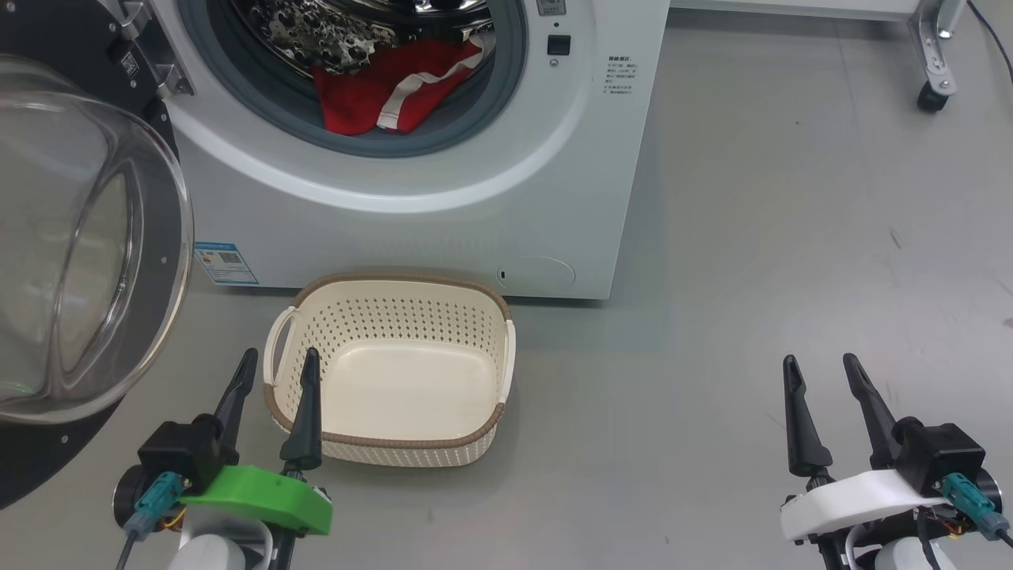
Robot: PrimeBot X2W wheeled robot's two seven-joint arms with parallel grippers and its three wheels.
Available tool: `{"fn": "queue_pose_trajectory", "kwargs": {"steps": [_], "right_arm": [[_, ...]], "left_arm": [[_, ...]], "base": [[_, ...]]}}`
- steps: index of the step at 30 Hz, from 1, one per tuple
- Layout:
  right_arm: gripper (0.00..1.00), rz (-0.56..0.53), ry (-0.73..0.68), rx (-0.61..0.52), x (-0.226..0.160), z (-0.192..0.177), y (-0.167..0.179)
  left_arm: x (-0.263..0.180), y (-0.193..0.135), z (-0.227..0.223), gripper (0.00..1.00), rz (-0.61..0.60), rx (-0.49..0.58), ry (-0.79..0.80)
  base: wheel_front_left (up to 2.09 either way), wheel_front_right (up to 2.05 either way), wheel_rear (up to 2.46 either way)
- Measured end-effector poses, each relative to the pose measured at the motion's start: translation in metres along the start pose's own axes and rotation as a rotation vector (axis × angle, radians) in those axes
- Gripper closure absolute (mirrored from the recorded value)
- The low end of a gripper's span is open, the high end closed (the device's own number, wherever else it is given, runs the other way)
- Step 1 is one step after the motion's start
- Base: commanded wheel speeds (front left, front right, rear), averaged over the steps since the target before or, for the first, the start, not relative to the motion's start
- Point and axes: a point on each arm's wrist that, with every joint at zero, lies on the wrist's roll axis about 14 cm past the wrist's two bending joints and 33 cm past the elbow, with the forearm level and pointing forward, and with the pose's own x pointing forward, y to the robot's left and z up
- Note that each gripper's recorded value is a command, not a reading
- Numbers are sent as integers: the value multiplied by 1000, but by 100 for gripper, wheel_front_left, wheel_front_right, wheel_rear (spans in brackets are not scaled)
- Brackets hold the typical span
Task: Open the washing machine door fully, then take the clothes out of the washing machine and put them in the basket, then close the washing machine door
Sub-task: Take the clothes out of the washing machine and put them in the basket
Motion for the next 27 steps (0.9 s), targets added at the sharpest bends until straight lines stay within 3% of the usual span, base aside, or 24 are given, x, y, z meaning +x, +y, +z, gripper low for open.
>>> {"fn": "queue_pose_trajectory", "kwargs": {"steps": [27], "right_arm": [[0, 1, 9, 4, 1, -3, 1]], "left_arm": [[-1, 1, 0, 0, -4, 22, 3]], "base": [[108, -108, 0]]}}
